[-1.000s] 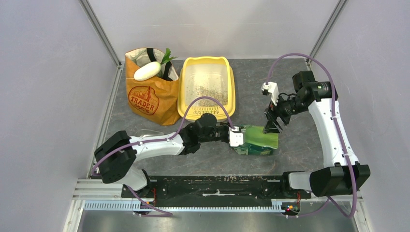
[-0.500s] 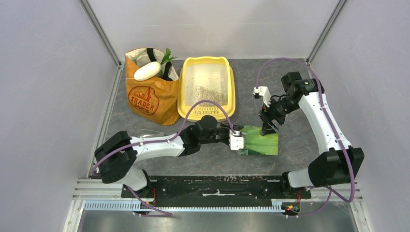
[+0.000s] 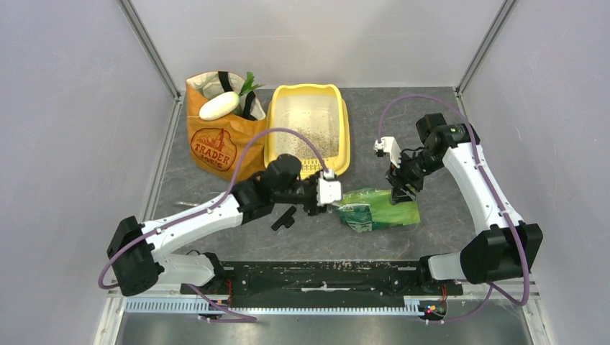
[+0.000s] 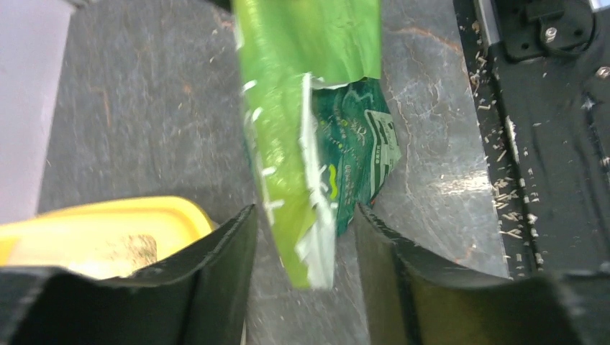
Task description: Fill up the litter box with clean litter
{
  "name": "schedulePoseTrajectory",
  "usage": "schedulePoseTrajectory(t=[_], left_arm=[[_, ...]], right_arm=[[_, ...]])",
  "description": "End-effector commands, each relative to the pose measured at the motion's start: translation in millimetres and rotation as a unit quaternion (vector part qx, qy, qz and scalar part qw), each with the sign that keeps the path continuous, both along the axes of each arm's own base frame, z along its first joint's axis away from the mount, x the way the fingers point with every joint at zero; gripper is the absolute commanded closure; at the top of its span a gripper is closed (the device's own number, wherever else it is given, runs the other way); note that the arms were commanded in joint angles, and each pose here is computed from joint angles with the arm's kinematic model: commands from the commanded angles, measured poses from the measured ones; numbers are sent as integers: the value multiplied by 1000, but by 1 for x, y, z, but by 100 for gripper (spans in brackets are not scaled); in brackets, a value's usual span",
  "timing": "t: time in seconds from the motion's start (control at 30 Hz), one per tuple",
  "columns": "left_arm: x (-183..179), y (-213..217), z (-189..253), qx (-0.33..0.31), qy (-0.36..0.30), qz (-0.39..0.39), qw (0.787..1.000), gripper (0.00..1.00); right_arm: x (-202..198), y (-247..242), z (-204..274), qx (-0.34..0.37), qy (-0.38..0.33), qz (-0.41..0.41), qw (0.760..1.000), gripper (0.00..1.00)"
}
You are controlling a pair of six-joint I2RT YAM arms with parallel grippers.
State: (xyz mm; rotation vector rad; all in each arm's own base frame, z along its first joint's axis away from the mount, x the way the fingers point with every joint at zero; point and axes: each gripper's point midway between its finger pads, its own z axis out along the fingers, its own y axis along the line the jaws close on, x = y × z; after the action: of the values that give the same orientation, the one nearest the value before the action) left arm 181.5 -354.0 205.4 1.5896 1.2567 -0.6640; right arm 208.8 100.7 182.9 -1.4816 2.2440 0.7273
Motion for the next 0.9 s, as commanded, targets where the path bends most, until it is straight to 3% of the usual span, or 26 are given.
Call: schedulePoseTrajectory(t=[0.0,0.1,0.27,0.47,0.57,0.73,0.8,0.87], left_arm=[[6,5,18,-13,133,35,990,33],[20,-4,17,-11,158,45,986,33],[10,-22,12,-4,202,-12,979,33],[19,-31,-32,24,240,13,970,34],[29,-33,-46,24,223,25,974,43],[33,-32,-51,23,195,21,980,66],[35,-30,-49,20,179,23,983,82],[37,-26,-43,15,158,26,987,97]], right_arm=[[1,-1,0,-6,-48,22,999,39],[0,0,0,-5,-56,28,998,44],[0,-1,-4,-11,-57,32,998,50],[-1,0,-2,-7,-66,34,997,57],[-4,-1,-4,-9,-67,34,997,58],[-10,-5,-10,-18,-66,36,997,64],[-11,-6,-14,-21,-64,34,997,67],[-10,-7,-16,-26,-63,31,997,79]])
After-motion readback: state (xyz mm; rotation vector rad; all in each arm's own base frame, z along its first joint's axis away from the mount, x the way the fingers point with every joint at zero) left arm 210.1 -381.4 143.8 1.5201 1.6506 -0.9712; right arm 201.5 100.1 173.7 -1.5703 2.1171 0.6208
